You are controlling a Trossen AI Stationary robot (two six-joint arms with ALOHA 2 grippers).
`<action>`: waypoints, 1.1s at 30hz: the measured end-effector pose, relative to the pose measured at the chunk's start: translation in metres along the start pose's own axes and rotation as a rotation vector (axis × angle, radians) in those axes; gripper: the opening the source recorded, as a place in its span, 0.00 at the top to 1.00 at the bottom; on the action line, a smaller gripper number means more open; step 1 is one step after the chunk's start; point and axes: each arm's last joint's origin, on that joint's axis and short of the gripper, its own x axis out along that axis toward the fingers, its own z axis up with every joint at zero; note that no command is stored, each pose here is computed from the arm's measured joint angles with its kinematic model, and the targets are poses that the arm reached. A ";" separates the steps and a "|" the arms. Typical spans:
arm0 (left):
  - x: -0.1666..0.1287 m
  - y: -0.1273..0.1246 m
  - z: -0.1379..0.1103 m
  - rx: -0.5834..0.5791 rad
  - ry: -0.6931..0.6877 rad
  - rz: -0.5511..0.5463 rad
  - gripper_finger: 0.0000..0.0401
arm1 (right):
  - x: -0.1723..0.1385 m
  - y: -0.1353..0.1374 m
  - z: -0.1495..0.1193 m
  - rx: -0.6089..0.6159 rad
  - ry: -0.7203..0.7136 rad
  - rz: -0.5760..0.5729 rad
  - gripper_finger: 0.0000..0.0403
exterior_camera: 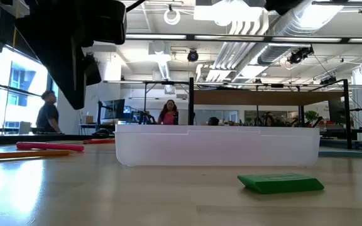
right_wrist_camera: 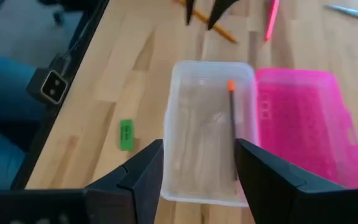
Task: Pack school essentials
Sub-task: Put the green eraser into the transparent box
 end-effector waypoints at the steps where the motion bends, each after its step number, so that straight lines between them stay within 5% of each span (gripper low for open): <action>1: 0.000 0.000 0.000 -0.001 0.004 0.003 0.61 | 0.003 0.003 0.006 -0.009 0.027 -0.001 0.53; 11: -0.003 0.002 -0.002 0.025 0.015 0.023 0.61 | 0.052 0.022 0.036 -0.085 0.264 -0.021 0.53; 33: -0.004 0.010 -0.009 0.003 0.094 0.092 0.61 | 0.142 0.074 0.036 -0.101 0.371 0.160 0.53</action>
